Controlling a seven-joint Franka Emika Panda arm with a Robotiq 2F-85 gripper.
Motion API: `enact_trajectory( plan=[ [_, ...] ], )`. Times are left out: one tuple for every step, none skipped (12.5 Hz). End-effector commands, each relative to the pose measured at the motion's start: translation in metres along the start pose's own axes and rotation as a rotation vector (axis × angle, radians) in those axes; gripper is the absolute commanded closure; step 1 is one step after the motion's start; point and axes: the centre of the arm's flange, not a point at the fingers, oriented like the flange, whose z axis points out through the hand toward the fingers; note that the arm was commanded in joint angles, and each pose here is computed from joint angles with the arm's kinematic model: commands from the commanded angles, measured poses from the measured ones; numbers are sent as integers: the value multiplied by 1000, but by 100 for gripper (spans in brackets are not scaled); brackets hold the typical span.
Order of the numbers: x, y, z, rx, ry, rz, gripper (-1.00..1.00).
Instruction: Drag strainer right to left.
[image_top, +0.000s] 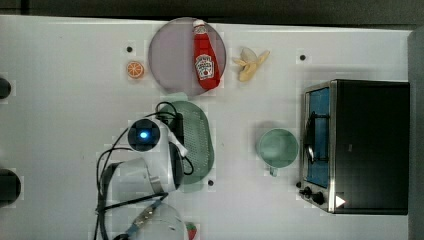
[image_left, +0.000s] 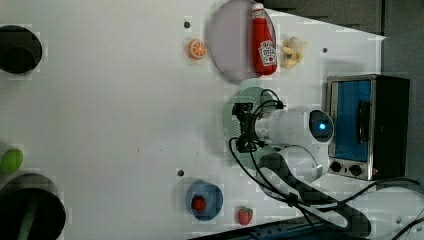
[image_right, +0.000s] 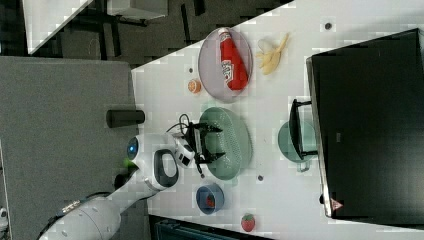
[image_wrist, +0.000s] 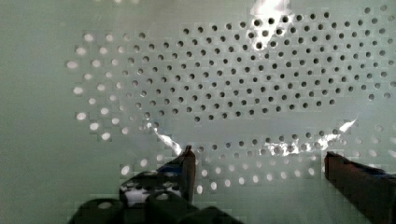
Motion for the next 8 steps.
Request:
enact_trajectory(
  plan=[
    [-44, 2, -1, 2, -30, 18, -100],
    [-53, 0, -1, 3, -36, 11, -100],
    [-62, -1, -1, -2, -40, 5, -100],
    [-72, -1, -2, -9, -41, -2, -100],
    [-81, 0, -3, -19, -42, 3, -100],
    [-90, 0, -5, -20, -42, 1, -100],
    [-99, 1, -6, -22, -42, 12, -100],
    [-108, 1, -6, -22, -42, 16, -100]
  ],
)
